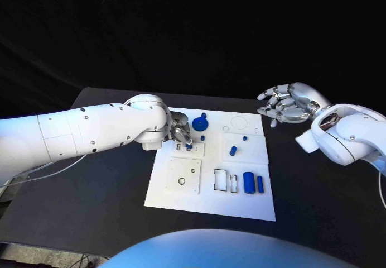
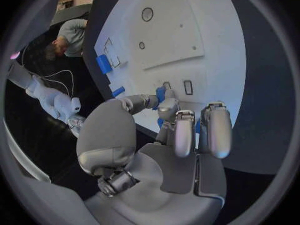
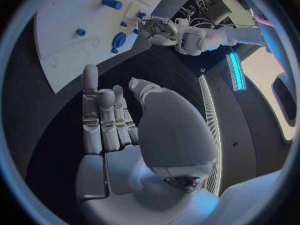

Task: Assemble the parts on the task board

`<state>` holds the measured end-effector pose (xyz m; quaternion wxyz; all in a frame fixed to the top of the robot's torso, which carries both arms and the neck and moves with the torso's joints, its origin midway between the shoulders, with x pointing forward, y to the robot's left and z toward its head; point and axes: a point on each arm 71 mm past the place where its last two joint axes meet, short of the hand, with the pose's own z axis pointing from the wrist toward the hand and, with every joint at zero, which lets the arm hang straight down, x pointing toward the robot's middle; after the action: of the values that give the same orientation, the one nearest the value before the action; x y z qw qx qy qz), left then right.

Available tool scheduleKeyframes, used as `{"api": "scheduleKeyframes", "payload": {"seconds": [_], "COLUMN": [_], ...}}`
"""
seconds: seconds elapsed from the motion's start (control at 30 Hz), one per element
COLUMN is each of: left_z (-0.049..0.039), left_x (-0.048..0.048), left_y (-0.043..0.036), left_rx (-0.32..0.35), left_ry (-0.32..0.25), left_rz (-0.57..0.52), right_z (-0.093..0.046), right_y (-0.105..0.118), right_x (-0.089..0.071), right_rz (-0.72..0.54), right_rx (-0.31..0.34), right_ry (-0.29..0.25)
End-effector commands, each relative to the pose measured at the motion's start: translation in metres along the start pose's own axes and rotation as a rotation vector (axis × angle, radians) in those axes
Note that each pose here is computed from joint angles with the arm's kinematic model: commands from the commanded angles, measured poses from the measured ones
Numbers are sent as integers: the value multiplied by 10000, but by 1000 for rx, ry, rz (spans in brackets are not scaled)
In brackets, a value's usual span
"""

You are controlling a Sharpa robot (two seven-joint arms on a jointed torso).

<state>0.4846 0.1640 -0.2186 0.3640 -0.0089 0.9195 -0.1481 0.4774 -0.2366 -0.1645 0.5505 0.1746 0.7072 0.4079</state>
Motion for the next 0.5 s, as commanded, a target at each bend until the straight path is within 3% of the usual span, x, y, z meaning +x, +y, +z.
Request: {"api": "scheduleKeyframes", "payload": {"seconds": [0.03,0.5], "left_z": [-2,1], "left_x": [24,29], "left_y": [-9,15], "left_rx": [2,-14], "left_ry": [31,45], "left_rz": [31,32], "right_z": [0,3], "right_y": [3,3], "right_x": [15,20], "right_rz": [-2,-2], "right_rx": [-5,-6], "right_ry": [15,14]}}
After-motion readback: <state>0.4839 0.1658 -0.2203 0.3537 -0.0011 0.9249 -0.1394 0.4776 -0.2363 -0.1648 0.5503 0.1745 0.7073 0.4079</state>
